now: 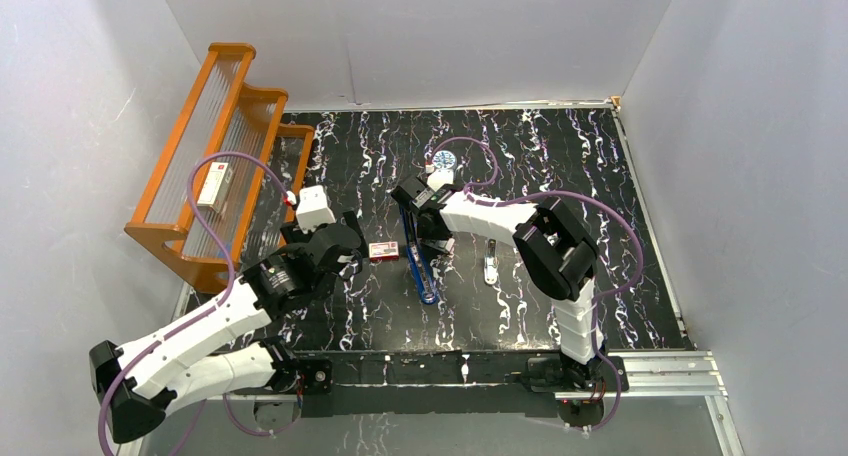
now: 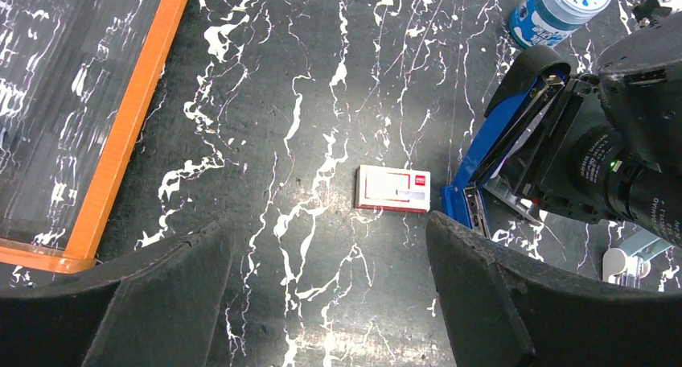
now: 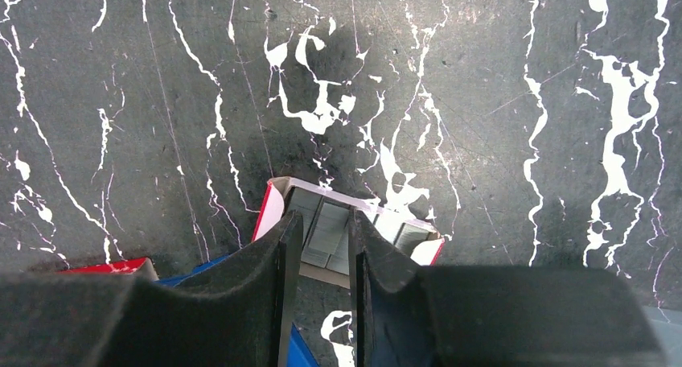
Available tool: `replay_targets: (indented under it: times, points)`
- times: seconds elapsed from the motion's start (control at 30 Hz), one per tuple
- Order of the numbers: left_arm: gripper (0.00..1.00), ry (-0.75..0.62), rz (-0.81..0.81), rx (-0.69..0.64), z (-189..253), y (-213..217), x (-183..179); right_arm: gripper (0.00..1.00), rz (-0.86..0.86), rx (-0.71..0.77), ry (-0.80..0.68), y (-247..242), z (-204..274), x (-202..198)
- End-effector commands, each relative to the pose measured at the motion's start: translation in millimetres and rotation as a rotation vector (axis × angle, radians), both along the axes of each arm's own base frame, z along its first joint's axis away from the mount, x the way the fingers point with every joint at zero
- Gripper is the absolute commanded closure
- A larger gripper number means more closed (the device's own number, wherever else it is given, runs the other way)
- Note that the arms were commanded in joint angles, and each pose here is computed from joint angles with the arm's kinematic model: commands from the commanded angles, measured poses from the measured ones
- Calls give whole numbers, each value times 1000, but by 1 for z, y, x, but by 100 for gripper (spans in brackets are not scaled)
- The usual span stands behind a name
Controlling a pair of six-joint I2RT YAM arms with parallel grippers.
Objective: Load the staples into the stapler
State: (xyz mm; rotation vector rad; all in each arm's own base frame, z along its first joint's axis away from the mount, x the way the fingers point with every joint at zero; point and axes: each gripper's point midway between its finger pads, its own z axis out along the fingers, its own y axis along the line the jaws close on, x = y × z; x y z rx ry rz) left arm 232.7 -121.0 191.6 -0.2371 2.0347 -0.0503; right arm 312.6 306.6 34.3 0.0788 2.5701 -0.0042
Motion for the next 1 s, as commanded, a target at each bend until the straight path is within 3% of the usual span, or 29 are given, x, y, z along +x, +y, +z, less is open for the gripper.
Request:
replay_targets:
  times: [0.0,0.37,0.97]
  points:
    - [14,-30,54,12,5,9,4,64,-16,22,-26,8,8,9]
    - [14,-14,34,11,3,4,4,74,-6,38,-31,9,13,9]
    - [14,51,-1,-20,-11,-9,0,74,33,113,-82,3,52,-1]
